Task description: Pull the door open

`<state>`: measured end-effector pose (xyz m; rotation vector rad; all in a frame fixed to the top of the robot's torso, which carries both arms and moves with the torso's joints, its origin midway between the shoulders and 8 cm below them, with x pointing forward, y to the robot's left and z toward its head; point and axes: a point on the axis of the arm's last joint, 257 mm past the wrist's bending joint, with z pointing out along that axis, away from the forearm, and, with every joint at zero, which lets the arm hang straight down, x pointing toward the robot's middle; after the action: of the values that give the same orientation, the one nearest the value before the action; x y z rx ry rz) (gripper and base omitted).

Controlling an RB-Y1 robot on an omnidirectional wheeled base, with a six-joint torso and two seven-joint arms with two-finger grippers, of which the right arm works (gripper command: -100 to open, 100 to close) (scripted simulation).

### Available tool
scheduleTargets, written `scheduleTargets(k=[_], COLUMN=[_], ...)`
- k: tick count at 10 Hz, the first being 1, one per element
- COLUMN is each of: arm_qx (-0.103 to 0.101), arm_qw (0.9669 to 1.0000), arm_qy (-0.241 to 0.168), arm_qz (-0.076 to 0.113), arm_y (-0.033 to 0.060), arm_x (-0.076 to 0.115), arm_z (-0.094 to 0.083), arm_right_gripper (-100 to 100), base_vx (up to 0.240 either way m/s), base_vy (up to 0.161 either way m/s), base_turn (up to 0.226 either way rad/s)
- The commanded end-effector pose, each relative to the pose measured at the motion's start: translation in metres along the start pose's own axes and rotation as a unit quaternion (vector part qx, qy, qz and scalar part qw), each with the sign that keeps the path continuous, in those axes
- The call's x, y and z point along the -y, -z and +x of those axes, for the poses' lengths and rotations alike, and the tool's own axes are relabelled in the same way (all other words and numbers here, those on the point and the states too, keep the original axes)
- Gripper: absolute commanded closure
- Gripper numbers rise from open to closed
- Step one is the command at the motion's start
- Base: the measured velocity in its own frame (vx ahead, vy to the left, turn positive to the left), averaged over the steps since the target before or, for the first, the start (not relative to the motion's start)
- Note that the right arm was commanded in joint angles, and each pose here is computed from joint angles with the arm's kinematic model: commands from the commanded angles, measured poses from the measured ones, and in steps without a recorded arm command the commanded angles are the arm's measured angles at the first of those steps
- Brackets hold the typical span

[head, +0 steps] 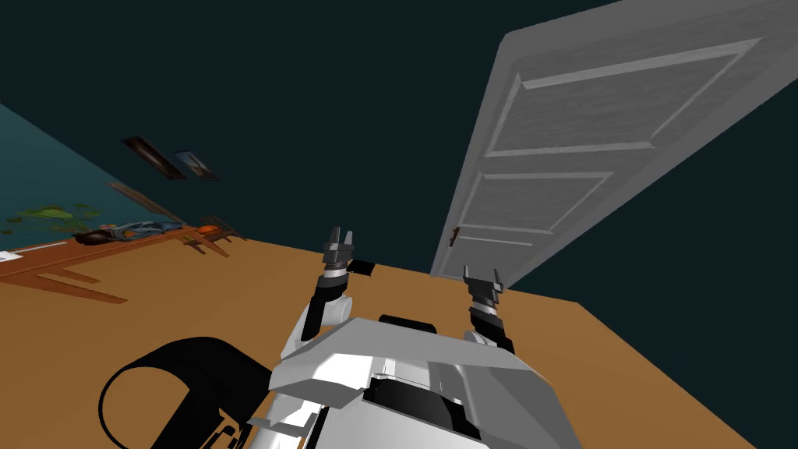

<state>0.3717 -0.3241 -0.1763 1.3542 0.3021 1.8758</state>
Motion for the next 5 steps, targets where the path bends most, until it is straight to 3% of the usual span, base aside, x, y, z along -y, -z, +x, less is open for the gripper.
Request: scheduleTargets(k=[1, 5], arm_qx=[0.012, 0.042], arm_qw=[0.9997, 0.9965], arm_qy=[-0.022, -0.072], arm_qz=[0.002, 0.007], arm_y=[0.0061, 0.0194], arm_x=[0.004, 0.014], arm_z=[-0.012, -0.038], arm_right_gripper=[-100, -100], base_vx=[0.076, 0.078], base_vy=[-0.075, -0.069], base_turn=[0.168, 0.158])
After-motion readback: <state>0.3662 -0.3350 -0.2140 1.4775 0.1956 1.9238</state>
